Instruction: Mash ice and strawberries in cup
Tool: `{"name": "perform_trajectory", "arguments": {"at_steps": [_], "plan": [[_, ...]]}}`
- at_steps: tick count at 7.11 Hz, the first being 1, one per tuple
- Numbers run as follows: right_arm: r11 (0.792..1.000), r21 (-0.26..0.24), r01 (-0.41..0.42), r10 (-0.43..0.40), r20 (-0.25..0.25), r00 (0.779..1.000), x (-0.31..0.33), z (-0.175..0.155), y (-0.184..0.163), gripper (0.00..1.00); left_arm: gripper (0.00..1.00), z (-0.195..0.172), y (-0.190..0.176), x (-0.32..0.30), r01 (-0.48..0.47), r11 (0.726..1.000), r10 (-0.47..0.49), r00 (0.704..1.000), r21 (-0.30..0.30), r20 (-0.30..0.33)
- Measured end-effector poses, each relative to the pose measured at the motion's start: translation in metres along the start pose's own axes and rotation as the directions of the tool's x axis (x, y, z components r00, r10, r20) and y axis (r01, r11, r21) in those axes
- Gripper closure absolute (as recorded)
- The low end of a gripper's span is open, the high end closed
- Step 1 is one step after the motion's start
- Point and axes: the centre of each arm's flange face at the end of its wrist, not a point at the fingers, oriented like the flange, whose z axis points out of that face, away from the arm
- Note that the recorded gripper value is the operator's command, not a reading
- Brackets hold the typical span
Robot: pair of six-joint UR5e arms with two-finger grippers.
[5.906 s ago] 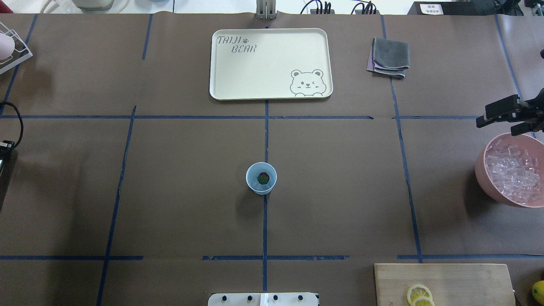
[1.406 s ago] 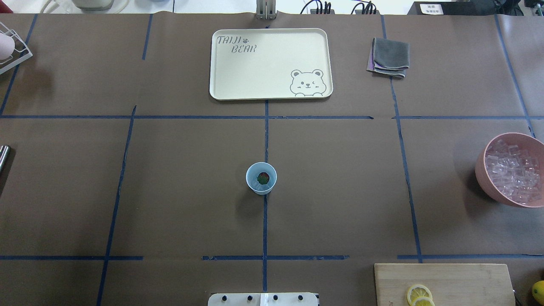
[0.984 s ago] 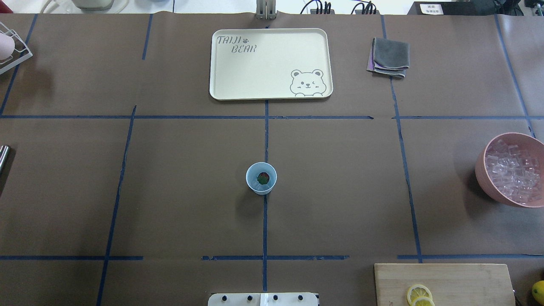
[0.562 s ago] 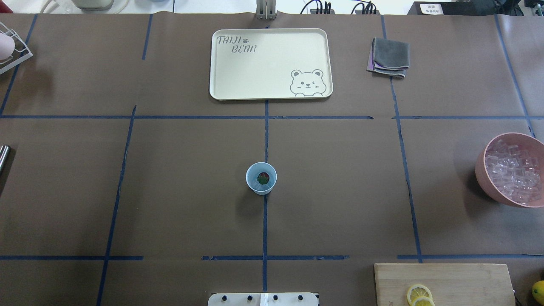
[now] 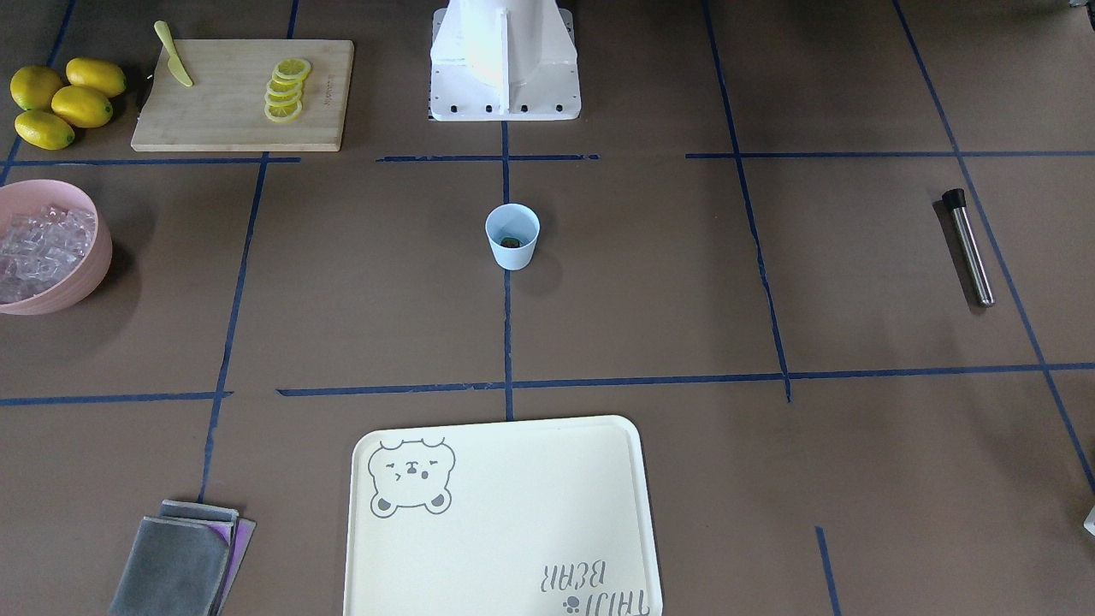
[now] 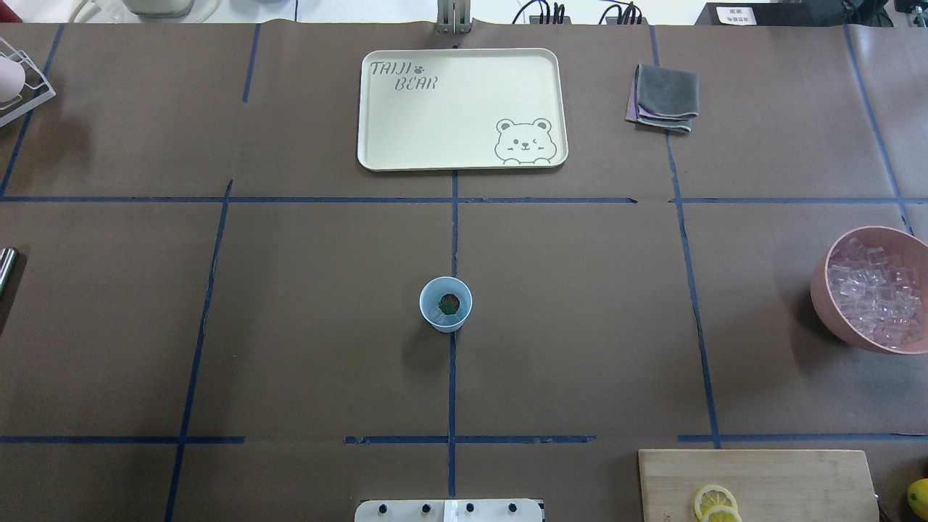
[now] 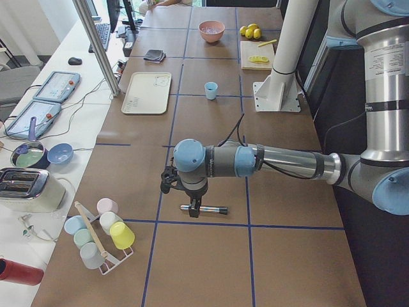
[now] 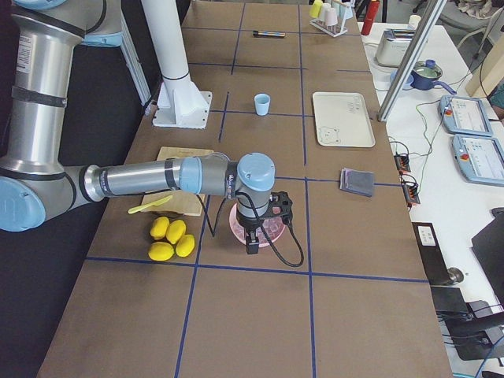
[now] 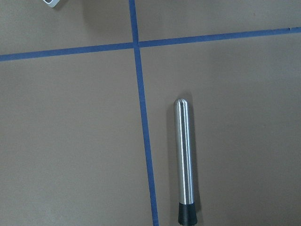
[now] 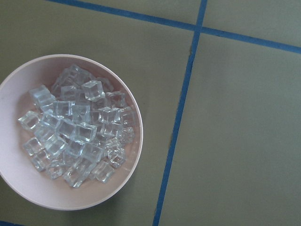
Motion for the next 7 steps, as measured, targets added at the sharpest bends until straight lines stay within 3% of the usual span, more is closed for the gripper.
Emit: {"name": "perform_trajectory", "arguments": {"at_steps": [4, 7], "plan": [[1.0, 0.017, -0.004, 0.003, 0.046, 0.999, -0.01, -0.006, 0.015, 0.0, 0.0, 0.005, 0.01, -0.003, 0.012, 1.0, -0.012, 1.0, -0.011, -0.007], [1.0, -0.013, -0.025, 0.026, 0.044, 0.999, 0.004, 0.008, 0.025, 0.01, 0.0, 0.009, 0.015, -0.007, 0.023, 1.0, -0.023, 1.0, -0.021, 0.002]]}}
